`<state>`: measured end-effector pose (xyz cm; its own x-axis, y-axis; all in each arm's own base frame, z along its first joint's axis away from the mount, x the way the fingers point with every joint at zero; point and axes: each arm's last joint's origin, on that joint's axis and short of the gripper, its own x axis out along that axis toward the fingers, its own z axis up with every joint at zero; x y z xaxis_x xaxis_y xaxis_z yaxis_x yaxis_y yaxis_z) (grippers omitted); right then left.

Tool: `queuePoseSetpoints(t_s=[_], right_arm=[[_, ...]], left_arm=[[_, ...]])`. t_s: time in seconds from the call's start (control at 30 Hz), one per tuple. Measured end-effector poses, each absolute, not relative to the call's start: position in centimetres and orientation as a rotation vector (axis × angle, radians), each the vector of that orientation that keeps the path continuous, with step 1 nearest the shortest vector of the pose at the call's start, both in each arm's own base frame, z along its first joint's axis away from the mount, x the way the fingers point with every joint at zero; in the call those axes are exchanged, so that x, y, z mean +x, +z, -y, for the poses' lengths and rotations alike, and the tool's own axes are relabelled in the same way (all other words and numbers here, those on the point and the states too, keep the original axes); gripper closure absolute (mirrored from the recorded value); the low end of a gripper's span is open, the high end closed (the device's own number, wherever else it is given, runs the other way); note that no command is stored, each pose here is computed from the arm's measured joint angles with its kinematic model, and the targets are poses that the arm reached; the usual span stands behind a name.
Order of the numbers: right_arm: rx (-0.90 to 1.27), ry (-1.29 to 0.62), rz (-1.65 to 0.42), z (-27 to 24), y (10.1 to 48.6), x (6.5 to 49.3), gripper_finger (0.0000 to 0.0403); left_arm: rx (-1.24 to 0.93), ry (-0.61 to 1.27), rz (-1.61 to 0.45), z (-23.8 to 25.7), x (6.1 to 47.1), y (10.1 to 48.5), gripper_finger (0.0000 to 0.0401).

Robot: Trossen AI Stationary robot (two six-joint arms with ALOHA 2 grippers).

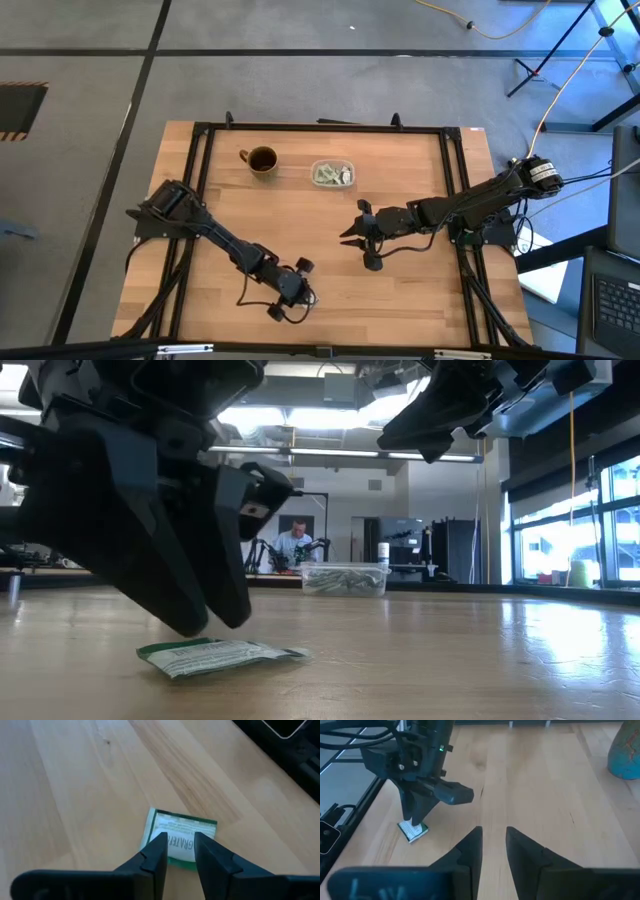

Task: Pick and place Stevia / Truvia into bins
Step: Put the truvia packet into the transparent container

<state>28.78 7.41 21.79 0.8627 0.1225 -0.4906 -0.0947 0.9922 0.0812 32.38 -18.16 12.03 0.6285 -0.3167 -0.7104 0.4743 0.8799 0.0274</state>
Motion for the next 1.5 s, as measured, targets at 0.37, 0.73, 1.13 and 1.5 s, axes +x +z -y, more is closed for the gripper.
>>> queuePoseSetpoints(t_s=[0.37,0.73,1.13,1.5], right_arm=[[0.054,0.114,-0.518,-7.4,21.8,28.8,0.0313],[0.052,0.114,-0.52,-7.4,21.8,28.8,0.0313],[0.051,0.115,-0.52,-7.4,21.8,28.8,0.0313],[0.054,0.114,-0.517,-7.4,21.8,28.8,0.0313]], left_arm=[[0.216,-0.449,-0.784,18.1,32.4,11.5,0.0336],[0.217,-0.426,-0.821,18.0,32.3,11.3,0.0349],[0.235,-0.429,-0.824,18.0,32.2,11.3,0.039],[0.21,-0.429,-0.752,17.5,31.9,14.3,0.04]])
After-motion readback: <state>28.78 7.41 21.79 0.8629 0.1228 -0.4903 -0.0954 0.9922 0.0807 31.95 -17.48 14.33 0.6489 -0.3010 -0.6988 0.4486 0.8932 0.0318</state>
